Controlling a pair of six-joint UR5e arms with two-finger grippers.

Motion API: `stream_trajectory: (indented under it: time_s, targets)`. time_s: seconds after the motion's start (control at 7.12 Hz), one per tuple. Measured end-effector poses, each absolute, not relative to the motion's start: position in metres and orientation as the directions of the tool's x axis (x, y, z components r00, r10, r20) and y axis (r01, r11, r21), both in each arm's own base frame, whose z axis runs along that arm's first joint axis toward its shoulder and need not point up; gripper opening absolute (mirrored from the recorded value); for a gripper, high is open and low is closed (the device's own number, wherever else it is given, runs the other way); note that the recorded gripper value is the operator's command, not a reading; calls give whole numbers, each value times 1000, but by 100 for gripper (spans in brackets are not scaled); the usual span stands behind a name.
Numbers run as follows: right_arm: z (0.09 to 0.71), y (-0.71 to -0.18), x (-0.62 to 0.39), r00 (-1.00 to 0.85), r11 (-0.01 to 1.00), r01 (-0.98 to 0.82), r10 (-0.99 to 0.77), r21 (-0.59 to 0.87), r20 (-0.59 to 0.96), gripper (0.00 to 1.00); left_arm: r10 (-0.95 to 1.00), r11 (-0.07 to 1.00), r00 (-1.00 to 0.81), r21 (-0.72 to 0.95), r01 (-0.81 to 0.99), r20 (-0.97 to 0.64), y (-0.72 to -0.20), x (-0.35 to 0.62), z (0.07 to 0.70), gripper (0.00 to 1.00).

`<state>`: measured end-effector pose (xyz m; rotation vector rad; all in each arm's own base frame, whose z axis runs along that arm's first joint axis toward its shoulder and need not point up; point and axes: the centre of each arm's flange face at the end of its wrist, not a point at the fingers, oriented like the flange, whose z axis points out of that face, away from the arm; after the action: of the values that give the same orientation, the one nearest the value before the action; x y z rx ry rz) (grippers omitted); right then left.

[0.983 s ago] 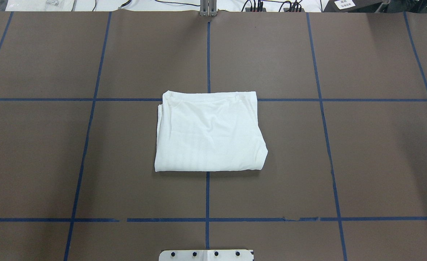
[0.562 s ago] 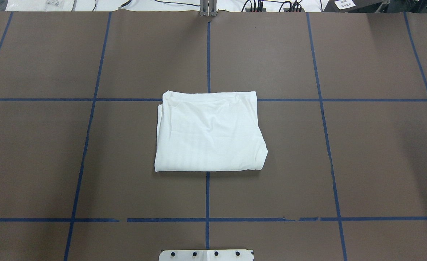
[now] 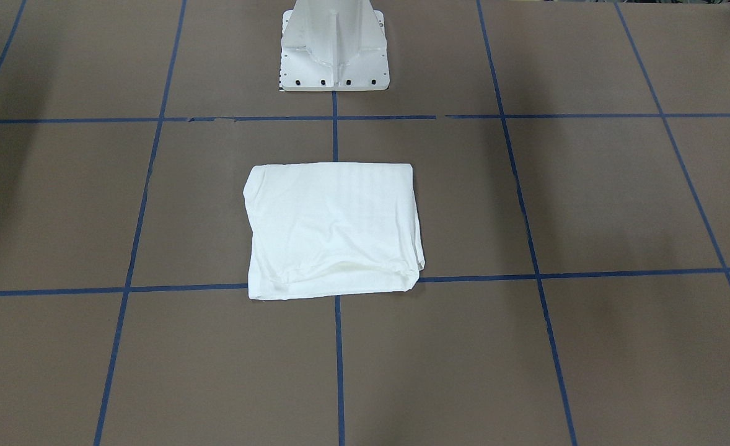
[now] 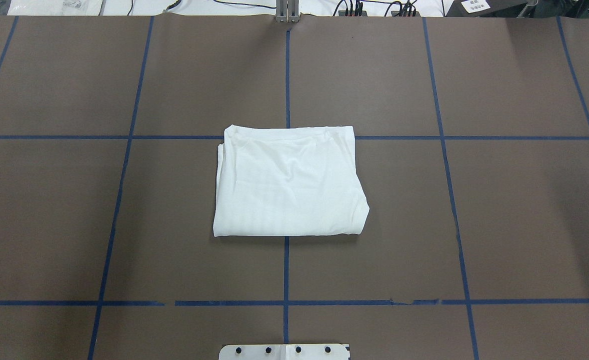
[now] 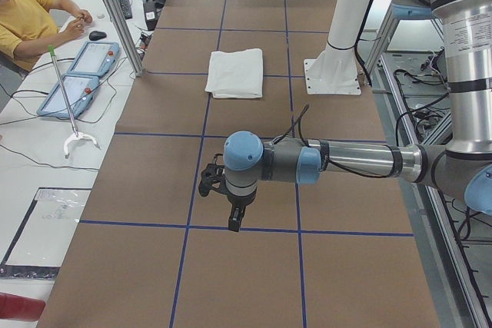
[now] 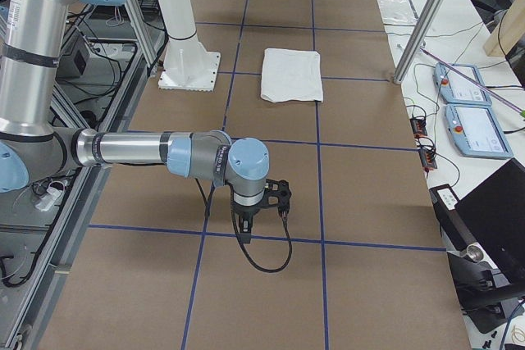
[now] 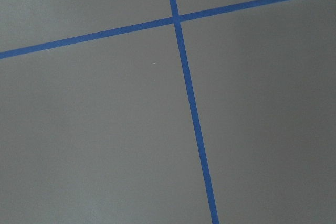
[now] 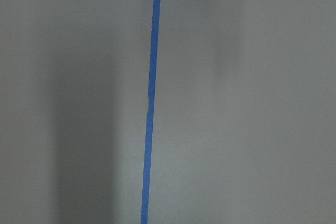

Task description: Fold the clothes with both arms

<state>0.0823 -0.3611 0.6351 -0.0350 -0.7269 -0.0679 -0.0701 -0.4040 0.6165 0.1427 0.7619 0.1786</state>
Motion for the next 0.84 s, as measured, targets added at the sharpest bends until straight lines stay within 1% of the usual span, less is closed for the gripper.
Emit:
stream_trajectory:
  time_s: [0.84]
  targets:
    - [640,-360,82,745,997,75,-44,-18,666,100,216,974,712,203,-106,-668,-400,-71,610,100]
